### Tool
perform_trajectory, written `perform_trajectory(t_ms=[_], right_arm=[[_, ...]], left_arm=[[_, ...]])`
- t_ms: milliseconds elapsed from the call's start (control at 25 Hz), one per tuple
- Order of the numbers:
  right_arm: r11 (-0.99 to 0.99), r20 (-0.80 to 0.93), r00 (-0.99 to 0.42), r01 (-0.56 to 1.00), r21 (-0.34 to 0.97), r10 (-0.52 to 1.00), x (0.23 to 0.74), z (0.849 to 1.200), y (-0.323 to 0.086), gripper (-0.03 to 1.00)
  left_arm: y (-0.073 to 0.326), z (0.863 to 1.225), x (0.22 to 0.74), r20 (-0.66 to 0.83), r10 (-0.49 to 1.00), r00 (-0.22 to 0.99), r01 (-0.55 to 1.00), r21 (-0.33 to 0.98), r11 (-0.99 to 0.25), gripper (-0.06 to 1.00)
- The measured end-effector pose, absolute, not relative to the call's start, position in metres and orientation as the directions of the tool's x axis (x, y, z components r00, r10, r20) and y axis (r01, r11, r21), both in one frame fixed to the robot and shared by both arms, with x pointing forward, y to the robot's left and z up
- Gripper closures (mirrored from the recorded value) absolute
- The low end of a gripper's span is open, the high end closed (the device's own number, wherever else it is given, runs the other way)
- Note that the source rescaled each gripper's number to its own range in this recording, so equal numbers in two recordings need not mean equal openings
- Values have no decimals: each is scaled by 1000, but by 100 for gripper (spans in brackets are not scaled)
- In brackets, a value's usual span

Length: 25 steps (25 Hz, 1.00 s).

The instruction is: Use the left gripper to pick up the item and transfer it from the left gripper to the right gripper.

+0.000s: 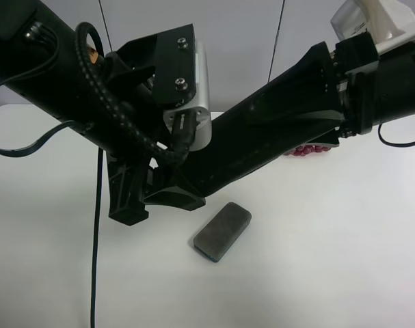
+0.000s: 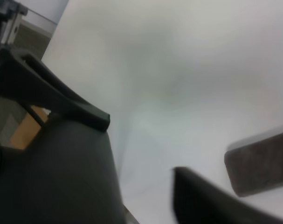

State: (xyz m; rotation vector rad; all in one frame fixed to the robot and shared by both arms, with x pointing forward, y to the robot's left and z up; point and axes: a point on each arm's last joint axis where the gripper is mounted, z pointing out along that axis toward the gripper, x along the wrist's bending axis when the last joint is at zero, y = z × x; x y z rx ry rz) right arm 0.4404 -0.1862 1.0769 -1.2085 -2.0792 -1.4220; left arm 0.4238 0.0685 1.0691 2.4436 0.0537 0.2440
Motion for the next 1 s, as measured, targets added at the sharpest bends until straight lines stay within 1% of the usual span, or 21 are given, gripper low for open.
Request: perform_trajectory(t_ms=[40, 120, 160, 360, 400, 440, 480, 520, 560, 600, 640, 720, 840, 1000], right_arm=[[133, 680, -577, 798, 588, 452, 441, 1077, -186, 53], [131, 677, -577, 796, 591, 457, 441, 1077, -186, 89], [129, 669, -576, 794, 594, 469, 442, 1076, -187, 93], [124, 665, -576, 792, 598, 475, 443, 1076, -187, 93], [123, 662, -579, 789, 602, 477, 443, 1076, -187, 93], [123, 661, -579, 789, 602, 478, 443, 1076, -187, 93], [127, 664, -579, 790, 600, 473, 443, 1076, -187, 94], [128, 666, -580, 791, 599, 470, 443, 1076, -187, 94], [128, 667, -580, 791, 598, 469, 442, 1076, -187, 94], [127, 667, -579, 791, 598, 468, 442, 1076, -187, 94], [127, 667, -579, 791, 598, 468, 442, 1076, -187, 94], [127, 667, -579, 791, 598, 468, 442, 1076, -187, 95], [124, 669, -579, 792, 598, 467, 443, 1077, -187, 95], [123, 670, -578, 792, 598, 465, 443, 1077, -187, 95]], left_arm=[[68, 1069, 424, 161, 102, 982, -24, 634, -773, 93], [68, 1069, 424, 160, 102, 982, -23, 635, -773, 94], [68, 1070, 424, 159, 105, 982, -21, 637, -771, 94], [69, 1070, 425, 189, 102, 977, -41, 629, -776, 94], [69, 1070, 426, 198, 104, 975, -44, 627, -778, 92], [70, 1070, 427, 206, 106, 973, -48, 625, -779, 73], [70, 1070, 428, 216, 109, 970, -51, 621, -782, 47], [70, 1070, 429, 222, 115, 968, -49, 621, -783, 24], [70, 1070, 429, 221, 121, 968, -44, 621, -782, 11], [70, 1070, 429, 226, 123, 966, -46, 620, -784, 4], [70, 1070, 430, 229, 123, 966, -47, 619, -784, 0], [70, 1070, 430, 228, 125, 966, -45, 619, -784, -3], [73, 1075, 427, 237, 123, 964, -54, 625, -779, -4], [85, 1096, 414, 249, 138, 959, -61, 654, -754, -4]])
